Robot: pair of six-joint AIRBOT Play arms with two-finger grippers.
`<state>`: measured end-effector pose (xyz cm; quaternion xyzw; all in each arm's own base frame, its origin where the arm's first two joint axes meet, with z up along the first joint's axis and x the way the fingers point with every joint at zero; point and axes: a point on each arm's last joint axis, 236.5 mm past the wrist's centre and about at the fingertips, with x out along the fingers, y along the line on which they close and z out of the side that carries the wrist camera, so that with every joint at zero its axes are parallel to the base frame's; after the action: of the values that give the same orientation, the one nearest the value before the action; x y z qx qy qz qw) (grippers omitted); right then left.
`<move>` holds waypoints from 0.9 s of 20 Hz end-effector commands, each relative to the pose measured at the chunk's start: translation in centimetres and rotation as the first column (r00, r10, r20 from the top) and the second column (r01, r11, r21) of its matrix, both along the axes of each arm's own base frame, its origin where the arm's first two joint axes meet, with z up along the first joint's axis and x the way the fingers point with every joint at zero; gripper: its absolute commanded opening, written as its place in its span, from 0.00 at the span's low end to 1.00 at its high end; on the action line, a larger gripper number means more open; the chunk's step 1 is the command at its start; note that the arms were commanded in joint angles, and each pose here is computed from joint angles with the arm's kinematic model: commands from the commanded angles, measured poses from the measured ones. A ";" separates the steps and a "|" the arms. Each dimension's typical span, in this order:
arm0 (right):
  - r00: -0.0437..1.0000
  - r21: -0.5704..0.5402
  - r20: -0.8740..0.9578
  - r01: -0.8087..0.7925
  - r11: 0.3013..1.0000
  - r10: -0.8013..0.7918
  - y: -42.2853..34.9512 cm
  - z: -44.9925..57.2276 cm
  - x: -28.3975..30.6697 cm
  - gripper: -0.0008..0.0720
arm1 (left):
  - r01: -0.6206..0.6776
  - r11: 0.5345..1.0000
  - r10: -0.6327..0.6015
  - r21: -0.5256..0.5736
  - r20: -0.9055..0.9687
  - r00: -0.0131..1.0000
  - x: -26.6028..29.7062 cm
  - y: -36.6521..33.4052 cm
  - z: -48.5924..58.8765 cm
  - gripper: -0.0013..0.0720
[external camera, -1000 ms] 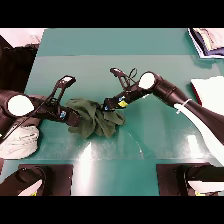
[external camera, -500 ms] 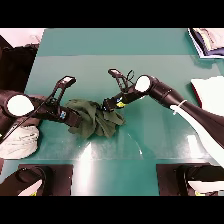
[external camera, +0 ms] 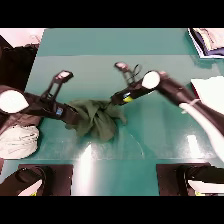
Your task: Fold the shirts.
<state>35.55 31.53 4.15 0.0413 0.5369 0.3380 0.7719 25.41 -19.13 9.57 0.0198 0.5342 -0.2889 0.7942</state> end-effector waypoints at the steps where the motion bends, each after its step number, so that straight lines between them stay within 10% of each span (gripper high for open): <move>1: 0.977 -0.108 0.169 0.149 0.983 -0.129 -10.2 6.1 2.8 0.04 | -0.016 0.994 0.003 0.108 0.128 0.992 1.5 2.9 5.4 0.06; 8: 0.729 0.065 0.521 0.484 0.873 -0.443 -25.7 26.2 2.5 0.04 | -0.064 0.998 0.069 -0.027 0.500 0.863 2.6 4.0 22.6 0.06; 18: 0.288 0.292 0.846 0.455 0.841 -0.449 -28.2 47.4 -10.3 0.04 | 0.035 0.968 0.177 -0.250 0.772 0.611 -3.5 5.5 39.0 0.06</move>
<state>28.99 4.28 47.22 0.0294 0.0788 0.1001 0.9914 24.33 -13.95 44.21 0.0432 0.1550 -0.2650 0.9507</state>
